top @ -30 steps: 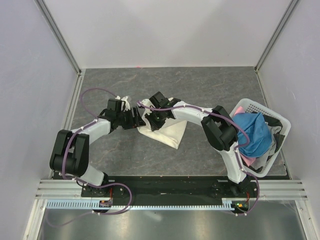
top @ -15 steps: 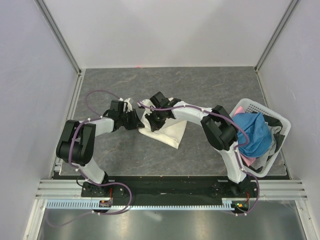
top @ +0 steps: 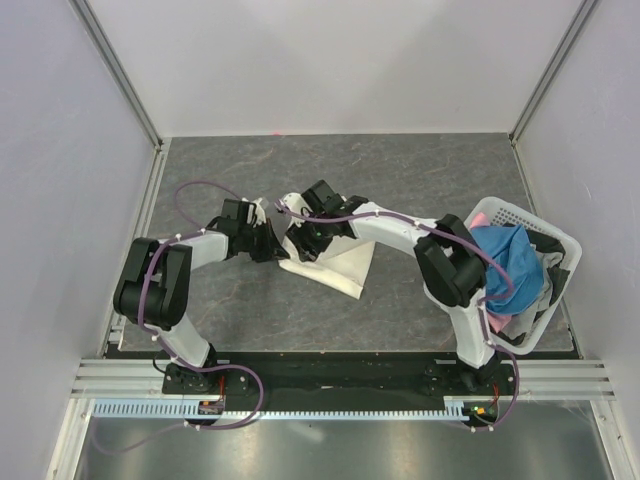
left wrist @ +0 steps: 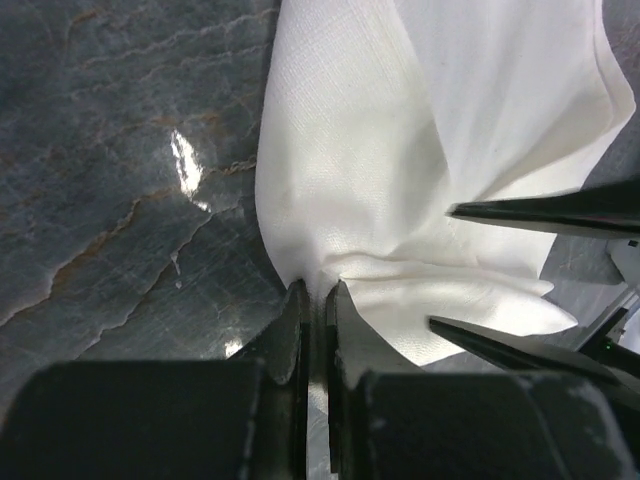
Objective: Fold the napkin, place the utensils inside, and roll it up
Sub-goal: Roll the napkin with the utensil
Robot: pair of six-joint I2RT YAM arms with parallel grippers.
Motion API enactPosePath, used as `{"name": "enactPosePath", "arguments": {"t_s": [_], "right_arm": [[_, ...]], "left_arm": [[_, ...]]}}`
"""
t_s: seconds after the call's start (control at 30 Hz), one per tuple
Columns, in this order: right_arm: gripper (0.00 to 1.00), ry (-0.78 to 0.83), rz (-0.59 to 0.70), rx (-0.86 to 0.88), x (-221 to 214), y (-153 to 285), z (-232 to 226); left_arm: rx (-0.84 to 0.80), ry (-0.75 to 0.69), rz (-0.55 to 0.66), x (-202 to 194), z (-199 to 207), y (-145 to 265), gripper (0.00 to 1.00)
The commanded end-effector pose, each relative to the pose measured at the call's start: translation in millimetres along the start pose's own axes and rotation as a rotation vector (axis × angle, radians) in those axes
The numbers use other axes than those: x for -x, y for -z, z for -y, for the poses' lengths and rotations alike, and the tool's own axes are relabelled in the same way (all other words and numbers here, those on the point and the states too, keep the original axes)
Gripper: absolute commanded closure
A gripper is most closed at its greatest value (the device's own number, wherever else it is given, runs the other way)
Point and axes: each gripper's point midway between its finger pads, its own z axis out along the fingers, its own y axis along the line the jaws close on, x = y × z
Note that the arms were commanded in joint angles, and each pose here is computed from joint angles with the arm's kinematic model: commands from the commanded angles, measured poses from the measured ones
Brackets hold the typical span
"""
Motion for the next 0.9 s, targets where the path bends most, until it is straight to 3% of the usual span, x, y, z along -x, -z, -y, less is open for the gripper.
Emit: {"name": "enactPosePath", "arguments": {"t_s": [0.0, 0.07, 0.3, 0.47, 0.77, 0.87], "right_arm": [[0.38, 0.186, 0.234, -0.141, 50, 58, -21], [0.34, 0.245, 0.306, -0.166, 57, 60, -34], [0.29, 0.434, 0.262, -0.273, 13, 42, -68], [0.29, 0.475, 0.198, -0.325, -7, 23, -70], [0.29, 0.530, 0.202, -0.417, -6, 14, -59], [0.35, 0.550, 0.156, -0.392, -14, 3, -60]], "left_arm": [[0.041, 0.070, -0.102, -11, 3, 8, 0.98], [0.060, 0.092, -0.137, -14, 1, 10, 0.98], [0.054, 0.149, -0.196, -18, -2, 18, 0.98], [0.054, 0.144, -0.209, -16, -2, 21, 0.98], [0.056, 0.127, -0.222, -15, -2, 24, 0.98], [0.052, 0.127, -0.225, -15, -2, 24, 0.98]]}}
